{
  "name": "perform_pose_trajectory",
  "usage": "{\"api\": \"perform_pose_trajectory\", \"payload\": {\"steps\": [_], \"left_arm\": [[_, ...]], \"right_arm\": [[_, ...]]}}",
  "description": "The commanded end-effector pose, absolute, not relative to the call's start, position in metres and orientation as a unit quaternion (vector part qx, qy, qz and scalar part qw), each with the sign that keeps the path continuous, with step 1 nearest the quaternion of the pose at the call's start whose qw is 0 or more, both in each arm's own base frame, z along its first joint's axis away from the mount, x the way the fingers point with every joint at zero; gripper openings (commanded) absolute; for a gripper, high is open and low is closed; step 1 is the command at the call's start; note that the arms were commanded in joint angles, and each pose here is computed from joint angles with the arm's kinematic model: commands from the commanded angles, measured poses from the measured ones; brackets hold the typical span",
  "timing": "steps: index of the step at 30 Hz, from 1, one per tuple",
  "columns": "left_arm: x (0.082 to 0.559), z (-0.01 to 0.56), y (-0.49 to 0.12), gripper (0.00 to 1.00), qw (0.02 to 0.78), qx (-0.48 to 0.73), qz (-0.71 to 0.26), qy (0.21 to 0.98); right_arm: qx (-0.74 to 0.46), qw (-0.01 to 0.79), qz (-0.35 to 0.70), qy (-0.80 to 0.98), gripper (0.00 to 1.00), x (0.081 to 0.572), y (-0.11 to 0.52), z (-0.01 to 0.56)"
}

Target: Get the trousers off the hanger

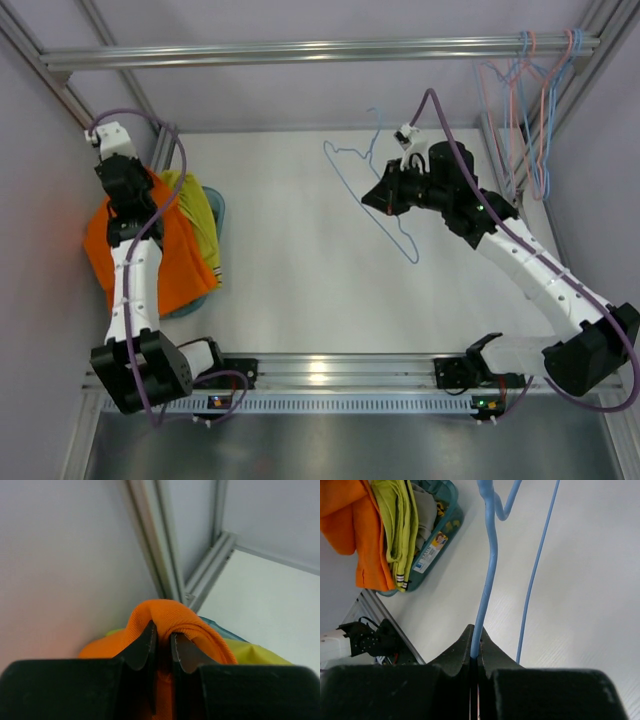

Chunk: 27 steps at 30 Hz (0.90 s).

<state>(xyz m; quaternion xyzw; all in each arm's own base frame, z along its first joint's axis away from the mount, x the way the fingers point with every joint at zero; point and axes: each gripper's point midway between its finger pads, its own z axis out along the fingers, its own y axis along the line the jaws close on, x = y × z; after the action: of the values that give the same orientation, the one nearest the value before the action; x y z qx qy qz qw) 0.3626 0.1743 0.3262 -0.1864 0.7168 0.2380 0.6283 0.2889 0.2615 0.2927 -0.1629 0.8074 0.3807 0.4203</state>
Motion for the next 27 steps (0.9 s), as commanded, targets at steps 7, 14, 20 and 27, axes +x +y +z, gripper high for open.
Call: {"api": "perform_pose_trajectory", "payload": {"steps": [7,14,20,27], "left_arm": [[0.405,0.224,0.107,0.20,0.556,-0.102,0.113,0.817],[0.386,0.255,0.071,0.85,0.567,-0.064,0.035,0.820],[0.359,0.335,0.031,0.99,0.621,-0.013,-0.041,0.782],[0.331,0.387,-0.004,0.99,0.654,0.013,-0.119,0.747]], "right_arm": [[-0.221,0.460,0.358,0.782,0.00,0.273,0.243,0.328],[-0.219,0.480,0.314,0.789,0.00,0.259,0.210,0.339],[-0.188,0.491,0.266,0.808,0.00,0.251,0.173,0.345],[-0.135,0.516,0.210,0.820,0.00,0.261,0.135,0.363]]}}
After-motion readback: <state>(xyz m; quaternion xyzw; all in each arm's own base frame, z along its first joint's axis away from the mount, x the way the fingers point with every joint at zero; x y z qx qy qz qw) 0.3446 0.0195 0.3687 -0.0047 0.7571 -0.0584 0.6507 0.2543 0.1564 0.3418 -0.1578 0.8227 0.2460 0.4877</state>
